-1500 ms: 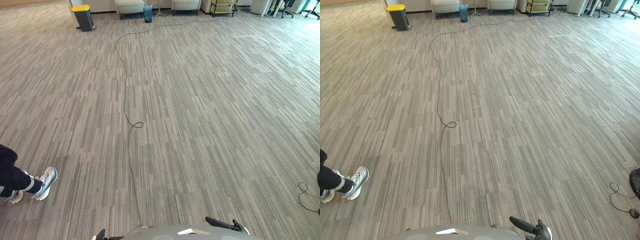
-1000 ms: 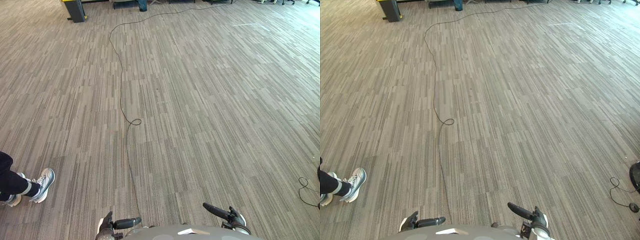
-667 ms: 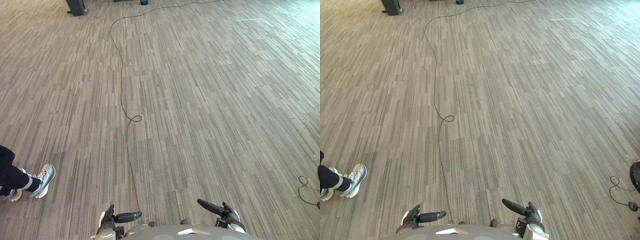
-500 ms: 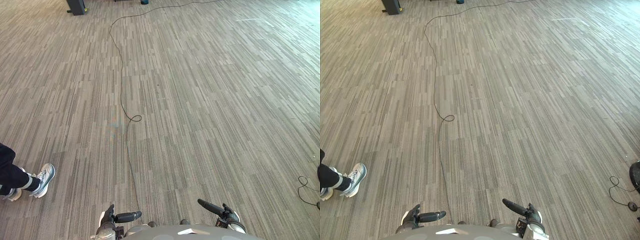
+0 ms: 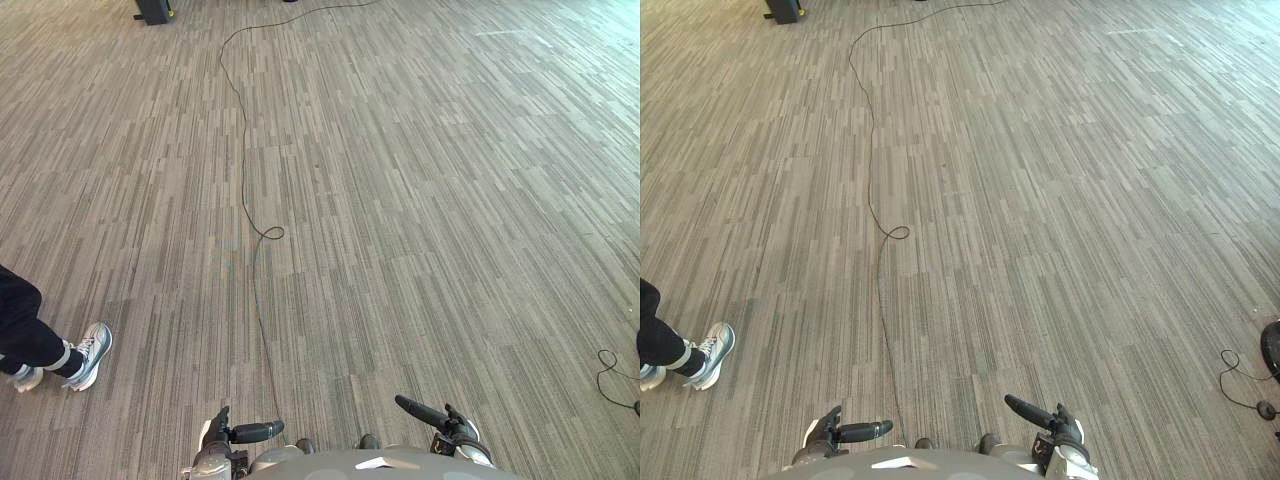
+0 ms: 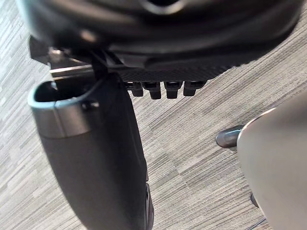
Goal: Pick up cushions and gather them together orderly.
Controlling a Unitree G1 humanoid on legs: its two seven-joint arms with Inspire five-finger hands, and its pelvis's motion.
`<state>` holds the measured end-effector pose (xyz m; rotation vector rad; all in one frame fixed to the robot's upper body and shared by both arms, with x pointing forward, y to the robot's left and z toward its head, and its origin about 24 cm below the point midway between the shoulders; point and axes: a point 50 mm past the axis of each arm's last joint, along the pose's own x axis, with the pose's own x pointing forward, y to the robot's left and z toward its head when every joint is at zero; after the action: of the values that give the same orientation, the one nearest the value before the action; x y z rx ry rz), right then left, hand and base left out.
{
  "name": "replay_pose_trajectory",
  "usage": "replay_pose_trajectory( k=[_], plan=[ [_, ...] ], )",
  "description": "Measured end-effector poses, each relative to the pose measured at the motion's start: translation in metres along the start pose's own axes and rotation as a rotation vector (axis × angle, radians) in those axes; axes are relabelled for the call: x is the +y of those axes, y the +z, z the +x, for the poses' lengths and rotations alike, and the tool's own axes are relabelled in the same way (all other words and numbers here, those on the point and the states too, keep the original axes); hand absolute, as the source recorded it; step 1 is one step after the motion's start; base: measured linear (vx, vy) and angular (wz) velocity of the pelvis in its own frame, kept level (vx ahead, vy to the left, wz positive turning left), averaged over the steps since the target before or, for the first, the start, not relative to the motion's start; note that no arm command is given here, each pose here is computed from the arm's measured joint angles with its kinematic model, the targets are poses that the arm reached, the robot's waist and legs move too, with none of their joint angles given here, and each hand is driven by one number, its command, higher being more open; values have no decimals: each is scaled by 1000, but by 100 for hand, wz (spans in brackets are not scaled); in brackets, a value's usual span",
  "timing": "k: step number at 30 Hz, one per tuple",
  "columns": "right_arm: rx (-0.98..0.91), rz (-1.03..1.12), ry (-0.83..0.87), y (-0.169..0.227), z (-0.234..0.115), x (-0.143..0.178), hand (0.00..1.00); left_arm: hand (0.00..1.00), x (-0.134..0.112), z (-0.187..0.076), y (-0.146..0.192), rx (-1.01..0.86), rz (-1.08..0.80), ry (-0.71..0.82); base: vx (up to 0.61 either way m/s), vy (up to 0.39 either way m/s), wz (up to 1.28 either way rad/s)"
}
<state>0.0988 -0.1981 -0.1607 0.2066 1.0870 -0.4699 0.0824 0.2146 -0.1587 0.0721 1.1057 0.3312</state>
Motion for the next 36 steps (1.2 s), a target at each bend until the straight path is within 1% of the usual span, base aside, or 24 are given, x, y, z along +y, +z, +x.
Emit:
replay_pose_trajectory(
  k=[4,7,10,14,16,18,22,26,29,31,33,34,36],
  plan=[
    [-22,25,25,3,-1,10,100,100,7,2,15,-56,-26,23,-60,-83,18],
    [-47,25,8,7,-2,6,100,100,9,-2,13,-66,-156,53,43,-29,-10],
    [-44,17,-7,7,-2,1,100,100,4,-3,16,-81,-197,47,178,69,-17],
    [-41,5,-7,7,-2,0,100,100,3,-3,19,-102,-217,45,375,269,-24],
    [-20,0,-17,1,-2,-3,100,100,4,-2,17,-93,-218,48,456,355,-21],
    [6,17,9,-8,-4,8,100,100,14,0,25,-112,-203,70,563,370,2],
    [10,22,18,-10,-5,10,100,100,17,1,22,-94,-173,70,520,321,2],
    [-51,10,22,5,-4,8,100,100,4,4,30,-93,-124,28,541,218,-2],
    [-128,18,30,22,-3,9,100,100,-15,3,31,-83,-93,-34,530,51,3],
    [-147,23,33,30,-2,8,100,100,-24,4,33,-76,-92,-57,500,-53,9],
    [-146,28,28,31,-1,7,100,100,-27,4,34,-77,-93,-64,508,-155,53],
    [-133,20,19,29,0,4,100,100,-27,4,33,-73,-91,-65,570,-260,78],
    [-127,-5,0,33,2,-5,100,100,-38,3,35,-70,-87,-93,578,-251,39]
  ],
)
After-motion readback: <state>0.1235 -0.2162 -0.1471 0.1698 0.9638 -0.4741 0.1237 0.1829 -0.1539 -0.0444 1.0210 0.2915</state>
